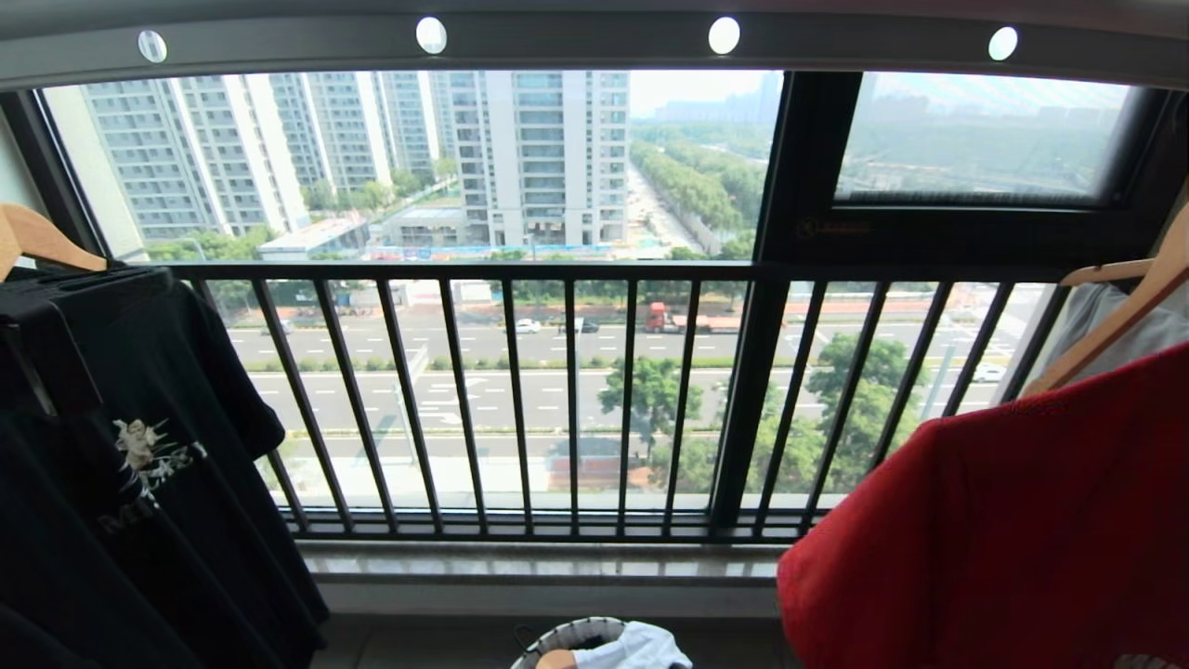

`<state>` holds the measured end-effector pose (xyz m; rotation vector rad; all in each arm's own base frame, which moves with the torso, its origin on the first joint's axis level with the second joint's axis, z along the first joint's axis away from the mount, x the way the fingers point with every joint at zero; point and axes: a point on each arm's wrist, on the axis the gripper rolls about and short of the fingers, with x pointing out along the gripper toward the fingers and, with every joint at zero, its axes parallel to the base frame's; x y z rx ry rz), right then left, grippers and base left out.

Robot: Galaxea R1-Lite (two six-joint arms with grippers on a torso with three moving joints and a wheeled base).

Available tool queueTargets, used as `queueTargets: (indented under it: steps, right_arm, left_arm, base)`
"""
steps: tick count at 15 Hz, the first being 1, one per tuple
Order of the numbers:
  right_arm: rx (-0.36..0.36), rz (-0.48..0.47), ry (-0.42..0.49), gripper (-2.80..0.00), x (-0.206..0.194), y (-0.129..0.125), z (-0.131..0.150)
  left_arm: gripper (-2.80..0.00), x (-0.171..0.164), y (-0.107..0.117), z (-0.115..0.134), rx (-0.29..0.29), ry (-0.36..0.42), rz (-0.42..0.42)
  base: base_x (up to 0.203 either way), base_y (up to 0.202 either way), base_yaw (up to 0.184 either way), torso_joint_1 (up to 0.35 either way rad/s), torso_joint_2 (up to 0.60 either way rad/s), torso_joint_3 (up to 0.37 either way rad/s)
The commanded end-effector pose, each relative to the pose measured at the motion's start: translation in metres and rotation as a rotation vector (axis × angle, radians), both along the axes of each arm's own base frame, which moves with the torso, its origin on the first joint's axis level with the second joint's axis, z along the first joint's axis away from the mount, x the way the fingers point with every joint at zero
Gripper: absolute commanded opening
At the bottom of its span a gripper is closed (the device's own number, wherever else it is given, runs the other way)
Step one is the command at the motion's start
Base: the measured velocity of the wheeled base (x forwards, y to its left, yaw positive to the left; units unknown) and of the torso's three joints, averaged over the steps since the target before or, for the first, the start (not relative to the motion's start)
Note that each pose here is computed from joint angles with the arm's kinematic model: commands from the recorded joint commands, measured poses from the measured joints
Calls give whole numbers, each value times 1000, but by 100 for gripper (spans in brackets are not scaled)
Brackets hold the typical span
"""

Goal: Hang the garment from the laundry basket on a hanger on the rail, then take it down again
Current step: Hang the clothes rack on the clothesline

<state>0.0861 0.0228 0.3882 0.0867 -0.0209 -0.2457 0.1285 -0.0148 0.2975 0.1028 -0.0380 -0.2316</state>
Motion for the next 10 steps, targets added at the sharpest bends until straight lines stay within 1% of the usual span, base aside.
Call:
queueTargets:
  steps: [1, 3, 4, 5, 7, 8, 9, 10]
  right_arm:
    - [4, -6, -10, -280, 25, 11, 1]
    - [13, 13, 4, -280, 35, 18, -2]
    - [36, 36, 5, -280, 37, 21, -3]
    - [55, 81, 6, -280, 37, 28, -3]
    - [78, 172, 26, -280, 39, 44, -7]
    - [78, 196, 45, -280, 45, 51, -11]
    - [78, 243, 57, -280, 47, 55, -13]
    - [93, 285, 64, -280, 48, 56, -14]
  left_arm:
    - [-280, 2, -6, -1, -12, 9, -47]
    - [-280, -3, -14, -4, -29, 10, -112]
    - [-280, -7, -21, -7, -32, 13, -169]
    - [-280, -10, -28, -10, -32, 20, -236]
    - [-280, -13, -44, -20, -26, 57, -359]
    - [-280, -7, -54, -30, -22, 96, -400]
    - [-280, -3, -60, -37, -44, 96, -425]
    - [-280, -1, -66, -36, -79, 85, -453]
  base:
    - [0, 0, 0, 0, 0, 0]
    - [0, 0, 0, 0, 0, 0]
    - [0, 0, 0, 0, 0, 0]
    - [0, 0, 0, 0, 0, 0]
    - [0, 0, 0, 0, 0, 0]
    - [0, 0, 0, 0, 0, 0]
    - [0, 0, 0, 0, 0, 0]
    - [0, 0, 0, 0, 0, 0]
